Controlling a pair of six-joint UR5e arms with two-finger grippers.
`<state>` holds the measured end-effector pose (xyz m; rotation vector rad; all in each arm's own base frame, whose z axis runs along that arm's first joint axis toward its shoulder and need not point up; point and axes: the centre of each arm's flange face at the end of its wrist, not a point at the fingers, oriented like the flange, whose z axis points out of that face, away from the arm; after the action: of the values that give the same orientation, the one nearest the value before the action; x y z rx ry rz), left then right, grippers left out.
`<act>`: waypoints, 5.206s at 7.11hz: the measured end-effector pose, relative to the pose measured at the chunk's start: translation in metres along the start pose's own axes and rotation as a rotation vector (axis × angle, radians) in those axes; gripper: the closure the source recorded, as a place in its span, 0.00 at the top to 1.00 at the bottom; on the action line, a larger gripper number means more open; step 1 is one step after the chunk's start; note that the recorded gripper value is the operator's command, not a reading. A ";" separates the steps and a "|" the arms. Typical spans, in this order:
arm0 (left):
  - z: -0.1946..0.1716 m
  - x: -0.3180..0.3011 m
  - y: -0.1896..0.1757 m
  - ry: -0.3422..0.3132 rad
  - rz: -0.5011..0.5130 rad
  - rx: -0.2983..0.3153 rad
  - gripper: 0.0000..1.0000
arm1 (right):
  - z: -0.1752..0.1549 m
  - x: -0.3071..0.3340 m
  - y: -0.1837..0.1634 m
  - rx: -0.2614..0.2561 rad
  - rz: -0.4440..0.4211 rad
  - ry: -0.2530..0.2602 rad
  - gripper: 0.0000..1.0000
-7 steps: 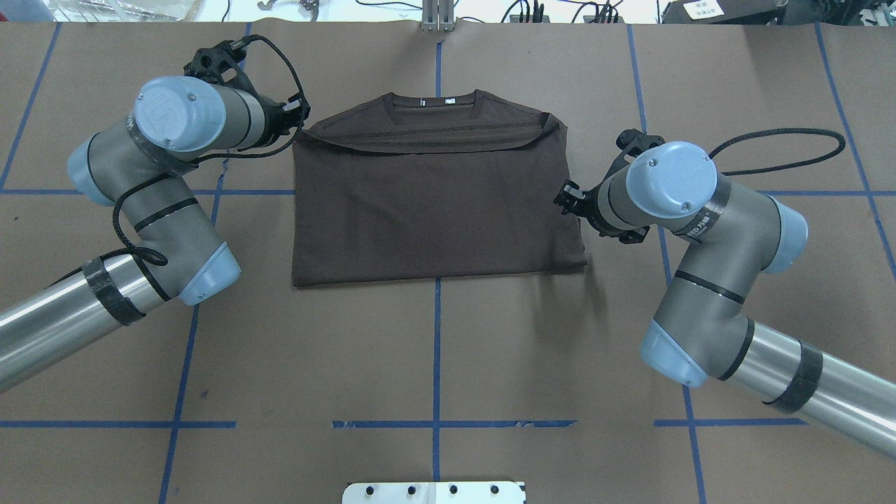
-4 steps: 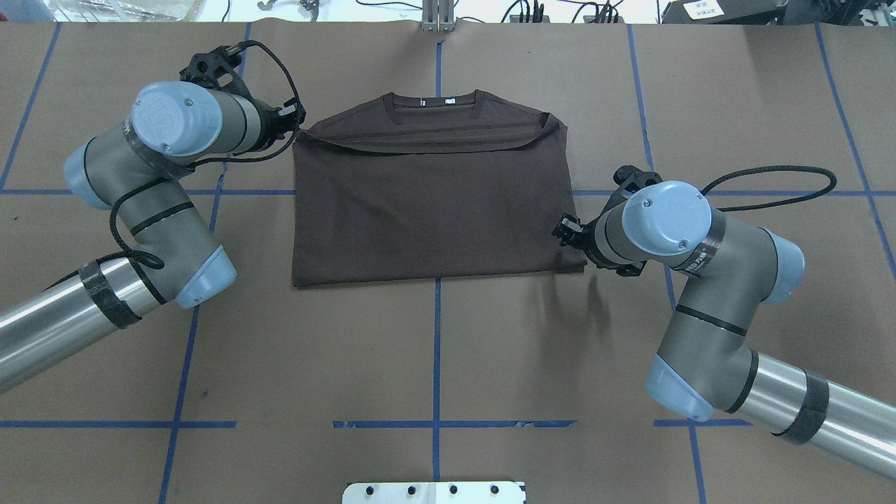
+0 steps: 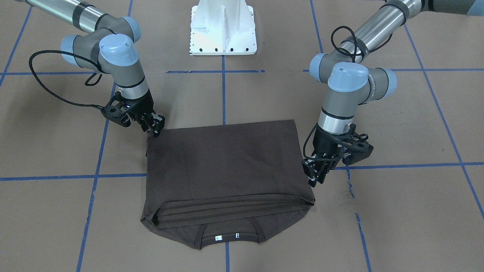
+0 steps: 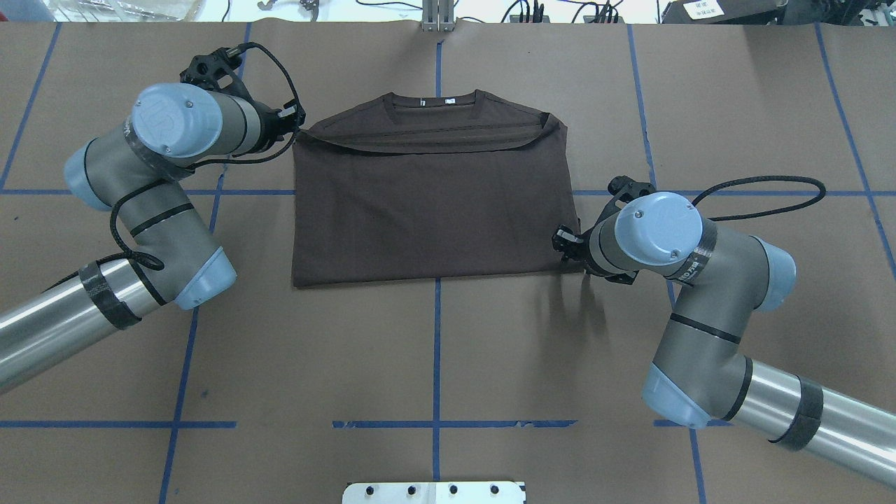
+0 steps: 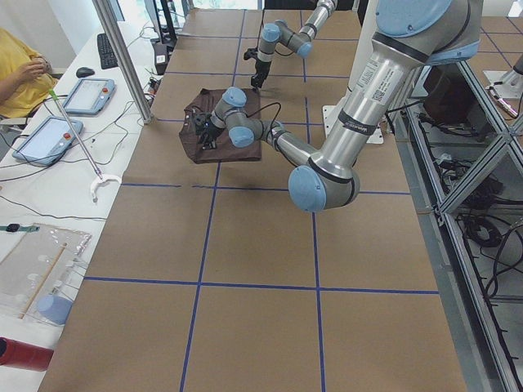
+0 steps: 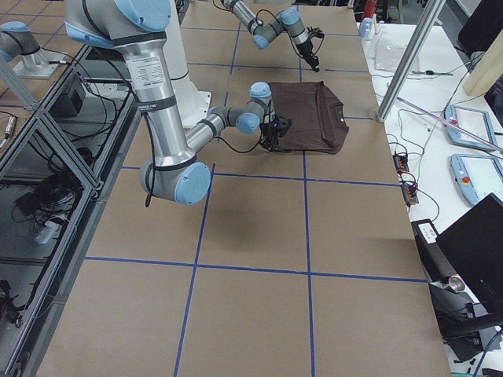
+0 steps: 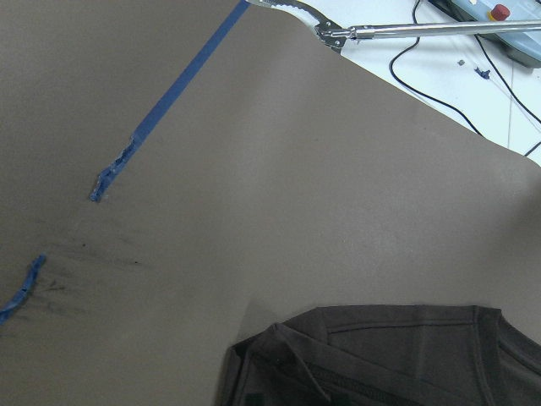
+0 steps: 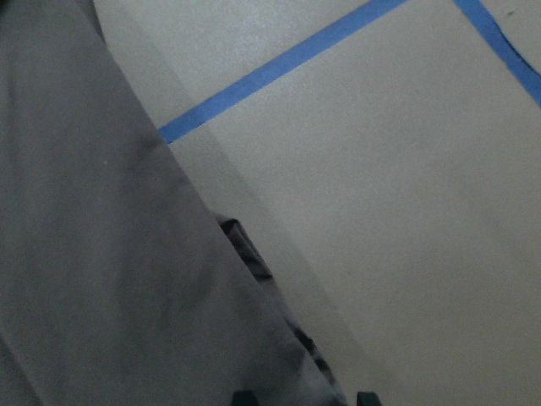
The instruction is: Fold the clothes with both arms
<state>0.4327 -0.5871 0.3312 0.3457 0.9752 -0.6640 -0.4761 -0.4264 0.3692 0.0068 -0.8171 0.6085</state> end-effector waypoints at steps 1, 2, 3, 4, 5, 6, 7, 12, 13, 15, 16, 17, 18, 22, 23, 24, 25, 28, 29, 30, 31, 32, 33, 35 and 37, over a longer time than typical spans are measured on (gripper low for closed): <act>0.000 0.000 0.000 -0.001 0.002 0.000 0.38 | 0.001 0.000 0.002 -0.002 -0.002 0.001 0.08; 0.000 0.000 0.000 -0.001 0.002 0.000 0.38 | 0.001 0.000 0.003 -0.003 -0.002 0.001 0.00; 0.000 0.000 0.000 -0.001 0.001 0.000 0.38 | 0.002 0.000 0.003 -0.003 -0.002 0.002 0.00; 0.000 0.000 0.000 -0.001 0.001 0.000 0.38 | 0.002 0.001 0.003 -0.004 -0.003 0.003 0.00; 0.000 0.000 0.000 -0.001 0.001 -0.001 0.38 | 0.000 0.001 0.002 -0.005 -0.003 0.001 0.00; 0.000 0.000 0.000 -0.001 0.001 -0.001 0.38 | -0.003 0.000 0.002 -0.007 -0.003 -0.004 0.00; 0.000 0.001 0.000 0.000 0.000 -0.001 0.38 | -0.012 0.002 0.004 -0.014 -0.006 -0.018 0.00; -0.003 0.005 0.001 0.011 0.000 -0.005 0.38 | -0.111 0.119 0.135 -0.304 -0.141 -0.001 0.43; -0.004 0.008 0.001 0.016 -0.002 -0.007 0.38 | -0.116 0.138 0.174 -0.370 -0.198 0.028 0.99; -0.015 0.014 0.003 0.039 -0.004 -0.013 0.39 | -0.119 0.158 0.219 -0.439 -0.258 0.065 1.00; -0.028 0.019 0.008 0.064 -0.022 -0.032 0.40 | -0.122 0.158 0.217 -0.437 -0.254 0.063 1.00; -0.047 0.019 0.018 0.092 -0.064 -0.095 0.42 | -0.133 0.149 0.198 -0.413 -0.224 0.030 1.00; -0.071 0.012 0.036 0.114 -0.107 -0.180 0.46 | -0.150 0.135 0.165 -0.367 -0.174 -0.022 1.00; -0.096 -0.017 0.167 0.022 -0.215 -0.400 0.51 | -0.132 0.076 0.042 -0.102 -0.053 -0.124 1.00; -0.093 -0.020 0.187 -0.029 -0.223 -0.419 0.51 | -0.119 0.062 0.024 -0.067 -0.061 -0.126 1.00; -0.092 -0.022 0.203 -0.069 -0.234 -0.431 0.51 | -0.113 0.055 0.013 -0.049 -0.067 -0.124 1.00; -0.091 -0.024 0.217 -0.102 -0.248 -0.441 0.51 | -0.110 0.053 0.009 -0.042 -0.069 -0.123 1.00; -0.089 -0.028 0.250 -0.173 -0.250 -0.464 0.51 | -0.106 0.052 0.007 -0.033 -0.071 -0.117 1.00; -0.090 -0.027 0.255 -0.177 -0.247 -0.469 0.50 | -0.105 0.051 0.006 -0.032 -0.071 -0.117 1.00; -0.089 -0.028 0.256 -0.180 -0.246 -0.469 0.50 | -0.105 0.052 0.006 -0.032 -0.071 -0.115 1.00; -0.088 -0.028 0.257 -0.183 -0.245 -0.468 0.49 | -0.104 0.052 0.006 -0.031 -0.071 -0.114 1.00; -0.087 -0.028 0.257 -0.184 -0.244 -0.464 0.46 | -0.104 0.052 0.006 -0.031 -0.070 -0.114 1.00; -0.086 -0.028 0.257 -0.181 -0.242 -0.455 0.36 | -0.104 0.052 0.005 -0.030 -0.070 -0.114 1.00; -0.085 -0.025 0.257 -0.177 -0.242 -0.443 0.30 | -0.105 0.052 0.004 -0.029 -0.068 -0.115 1.00; -0.083 -0.026 0.256 -0.176 -0.242 -0.435 0.30 | -0.106 0.052 0.002 -0.027 -0.066 -0.116 1.00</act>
<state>0.5370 -0.3393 0.3036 -0.2142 0.9707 -0.6681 -0.3780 -0.3734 0.3310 0.0445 -0.9337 0.5380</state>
